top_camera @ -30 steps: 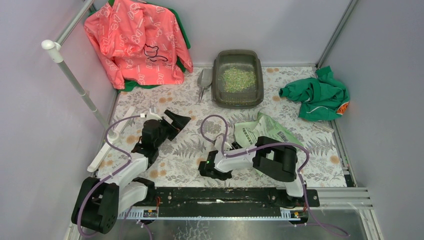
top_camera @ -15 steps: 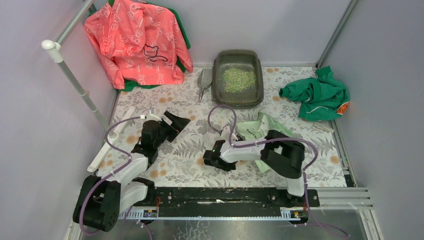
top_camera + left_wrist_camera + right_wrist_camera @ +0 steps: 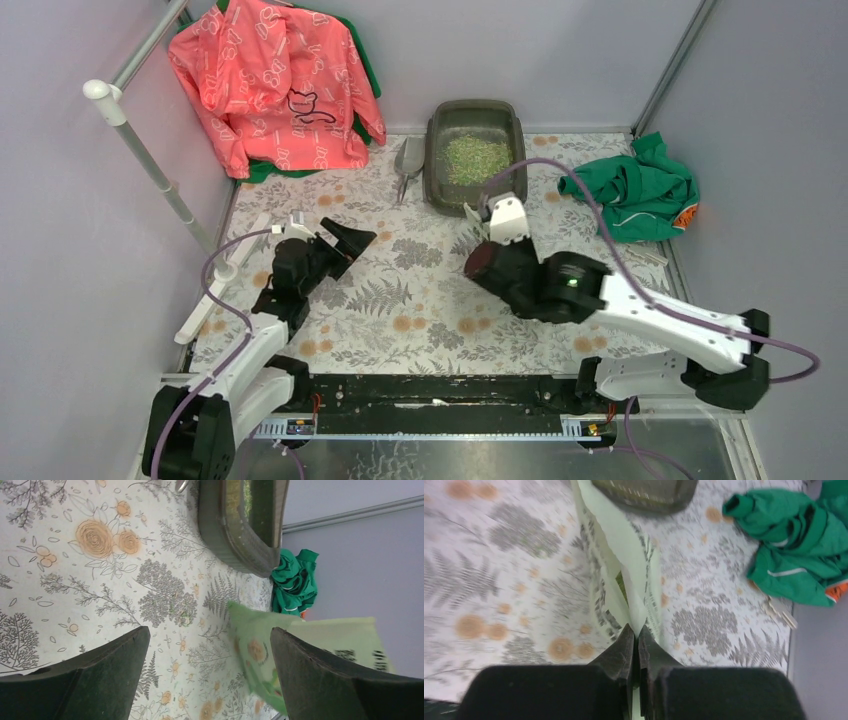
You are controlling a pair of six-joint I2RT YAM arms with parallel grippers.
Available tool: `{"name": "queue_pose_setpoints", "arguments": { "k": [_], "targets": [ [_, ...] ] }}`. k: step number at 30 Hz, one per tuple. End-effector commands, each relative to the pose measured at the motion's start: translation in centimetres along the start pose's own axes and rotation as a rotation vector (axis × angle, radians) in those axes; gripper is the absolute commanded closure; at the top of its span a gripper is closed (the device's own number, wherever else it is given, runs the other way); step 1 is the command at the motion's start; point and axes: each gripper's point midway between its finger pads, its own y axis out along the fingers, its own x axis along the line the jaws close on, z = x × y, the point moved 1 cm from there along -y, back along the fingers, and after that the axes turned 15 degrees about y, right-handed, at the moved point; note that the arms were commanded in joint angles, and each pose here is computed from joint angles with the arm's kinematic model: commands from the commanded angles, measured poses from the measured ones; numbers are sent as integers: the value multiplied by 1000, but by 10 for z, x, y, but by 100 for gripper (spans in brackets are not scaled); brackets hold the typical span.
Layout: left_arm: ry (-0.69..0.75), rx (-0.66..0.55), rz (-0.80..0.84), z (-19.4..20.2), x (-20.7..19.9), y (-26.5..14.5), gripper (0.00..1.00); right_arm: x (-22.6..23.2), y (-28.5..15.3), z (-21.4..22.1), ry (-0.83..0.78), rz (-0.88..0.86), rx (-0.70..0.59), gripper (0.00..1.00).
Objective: Fill the litter box with clean litter
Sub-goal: Adjust the cat litter bag at the center of the board.
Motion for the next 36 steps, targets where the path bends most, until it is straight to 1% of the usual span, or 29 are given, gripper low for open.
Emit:
{"name": "queue_pose_setpoints", "arguments": {
  "k": [1,5,8,10,13,16,20,23,27,30,34,36],
  "targets": [
    [38,-20,22,-16,-16,-8,1,14,-45,-84,115,-213,-154,100],
    [51,-33,19,-23,-21,-15,1,38,-64,-111,149,-355,-154,100],
    [69,-48,5,-29,-23,-22,1,56,-70,-118,154,-415,-128,100],
    [86,-61,-11,-34,-24,-29,1,64,-65,-111,152,-412,-98,100],
    [110,-64,-57,-37,-19,-36,1,69,-45,-81,168,-389,-33,100],
    [121,-49,-73,-36,-16,-38,1,59,-11,-40,240,-356,76,100],
    [105,-25,-57,-29,-14,-35,1,16,29,1,348,-232,156,100],
    [91,1,-42,-23,-13,-30,1,-16,43,16,402,-143,175,100],
    [76,41,1,-13,-20,-25,2,-45,57,31,419,-18,181,100],
    [89,59,30,-2,-32,-20,3,-44,70,29,465,-48,181,100],
    [121,107,61,20,-53,-12,3,-42,87,27,536,-118,228,100],
    [126,120,73,31,-62,-9,3,-49,93,27,575,-129,244,100]
  ]
}}
